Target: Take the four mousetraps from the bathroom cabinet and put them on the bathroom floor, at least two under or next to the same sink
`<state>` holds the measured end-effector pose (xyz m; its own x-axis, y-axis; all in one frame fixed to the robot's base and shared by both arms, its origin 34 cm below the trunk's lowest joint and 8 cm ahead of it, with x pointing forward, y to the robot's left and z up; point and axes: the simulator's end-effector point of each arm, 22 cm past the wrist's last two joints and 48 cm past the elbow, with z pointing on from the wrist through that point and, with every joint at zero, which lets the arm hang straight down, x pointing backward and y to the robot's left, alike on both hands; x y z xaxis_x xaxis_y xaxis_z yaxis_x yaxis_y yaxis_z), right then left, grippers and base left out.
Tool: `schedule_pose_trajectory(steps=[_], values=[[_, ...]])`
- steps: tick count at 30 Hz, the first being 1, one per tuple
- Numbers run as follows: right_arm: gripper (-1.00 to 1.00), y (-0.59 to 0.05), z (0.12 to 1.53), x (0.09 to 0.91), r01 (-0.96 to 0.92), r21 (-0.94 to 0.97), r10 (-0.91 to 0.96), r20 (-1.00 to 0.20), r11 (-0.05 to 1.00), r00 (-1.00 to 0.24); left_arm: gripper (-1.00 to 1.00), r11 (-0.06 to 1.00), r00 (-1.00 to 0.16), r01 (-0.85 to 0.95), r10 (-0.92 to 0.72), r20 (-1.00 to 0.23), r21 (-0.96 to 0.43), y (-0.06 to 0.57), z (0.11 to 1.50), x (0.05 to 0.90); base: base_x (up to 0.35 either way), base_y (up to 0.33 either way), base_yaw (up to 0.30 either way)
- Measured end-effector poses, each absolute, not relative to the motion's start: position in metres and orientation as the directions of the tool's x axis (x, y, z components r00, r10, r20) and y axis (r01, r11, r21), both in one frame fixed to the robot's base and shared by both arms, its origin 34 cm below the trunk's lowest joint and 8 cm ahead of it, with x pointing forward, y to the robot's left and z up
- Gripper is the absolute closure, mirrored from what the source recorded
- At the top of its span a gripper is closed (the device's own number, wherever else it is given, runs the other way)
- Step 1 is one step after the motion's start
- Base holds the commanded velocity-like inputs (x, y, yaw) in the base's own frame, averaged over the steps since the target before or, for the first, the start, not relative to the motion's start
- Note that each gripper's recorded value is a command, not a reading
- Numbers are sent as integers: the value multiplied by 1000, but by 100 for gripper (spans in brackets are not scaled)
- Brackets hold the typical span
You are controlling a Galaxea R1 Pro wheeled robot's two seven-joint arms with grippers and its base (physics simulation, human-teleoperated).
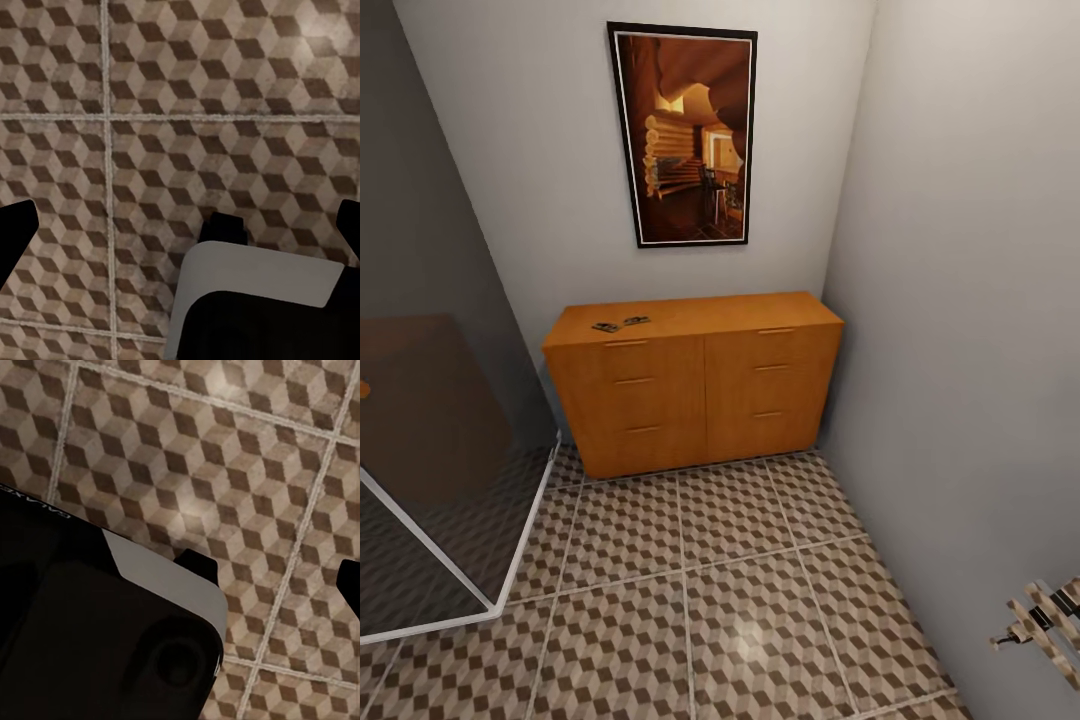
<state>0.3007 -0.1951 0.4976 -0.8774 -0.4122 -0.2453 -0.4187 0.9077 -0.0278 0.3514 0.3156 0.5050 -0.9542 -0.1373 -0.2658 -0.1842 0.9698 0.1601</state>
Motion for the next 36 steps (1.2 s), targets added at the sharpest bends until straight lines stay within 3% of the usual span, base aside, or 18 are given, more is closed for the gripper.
schedule_pose_trajectory(steps=[26, 36], values=[[-100, -192, 498, 298, -416, -21, -408, -243, 909, -880, -100, 970, -955, -185, -139, -264, 158, 314, 505, 351, 0, 0, 0], [-100, -159, 500, 294, -415, 21, -398, -246, 909, -884, -100, 971, -953, -185, -139, -267, 152, 311, 505, 353, 0, 0, 0]])
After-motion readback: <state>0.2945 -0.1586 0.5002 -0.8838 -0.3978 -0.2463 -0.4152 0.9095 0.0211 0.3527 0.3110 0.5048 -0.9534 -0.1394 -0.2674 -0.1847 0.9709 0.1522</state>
